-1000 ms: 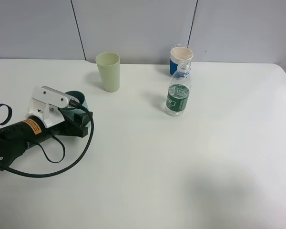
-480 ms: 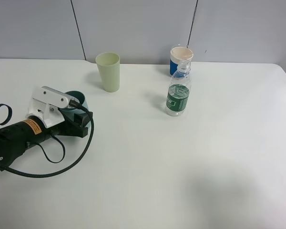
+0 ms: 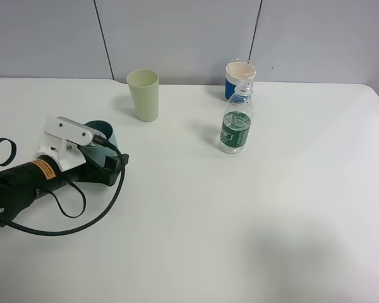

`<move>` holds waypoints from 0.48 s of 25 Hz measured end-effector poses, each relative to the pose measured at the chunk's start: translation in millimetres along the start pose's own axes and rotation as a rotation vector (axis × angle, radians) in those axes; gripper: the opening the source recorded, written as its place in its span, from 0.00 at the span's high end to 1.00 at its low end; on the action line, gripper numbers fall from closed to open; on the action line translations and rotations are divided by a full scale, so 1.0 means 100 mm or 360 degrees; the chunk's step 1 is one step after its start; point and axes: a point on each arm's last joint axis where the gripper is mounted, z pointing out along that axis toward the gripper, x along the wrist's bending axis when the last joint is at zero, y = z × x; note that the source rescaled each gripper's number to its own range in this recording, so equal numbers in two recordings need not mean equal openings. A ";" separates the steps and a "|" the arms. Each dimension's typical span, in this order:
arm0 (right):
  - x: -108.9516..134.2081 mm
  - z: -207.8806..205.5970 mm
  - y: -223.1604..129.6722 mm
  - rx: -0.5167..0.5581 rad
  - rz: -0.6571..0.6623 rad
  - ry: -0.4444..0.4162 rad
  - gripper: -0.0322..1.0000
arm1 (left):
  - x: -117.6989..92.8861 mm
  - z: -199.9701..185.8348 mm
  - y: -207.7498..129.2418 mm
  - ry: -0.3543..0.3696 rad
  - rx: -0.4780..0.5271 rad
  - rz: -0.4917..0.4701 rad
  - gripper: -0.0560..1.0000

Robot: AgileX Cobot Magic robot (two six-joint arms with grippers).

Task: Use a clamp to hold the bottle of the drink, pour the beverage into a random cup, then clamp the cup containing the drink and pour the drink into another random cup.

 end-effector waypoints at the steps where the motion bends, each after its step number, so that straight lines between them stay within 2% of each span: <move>1: 0.00 0.00 0.00 0.0000 0.0000 0.0000 0.29 | 0.00 0.00 0.00 0.0000 0.0000 0.0011 0.02; 8: 0.00 0.00 0.00 0.0000 0.0000 0.0000 0.29 | -0.01 -0.17 -0.03 0.0014 0.0043 0.0172 0.02; 12: 0.00 0.00 0.00 0.0000 0.0000 0.0000 0.29 | -0.01 -0.37 -0.03 0.0039 0.0059 0.0182 0.02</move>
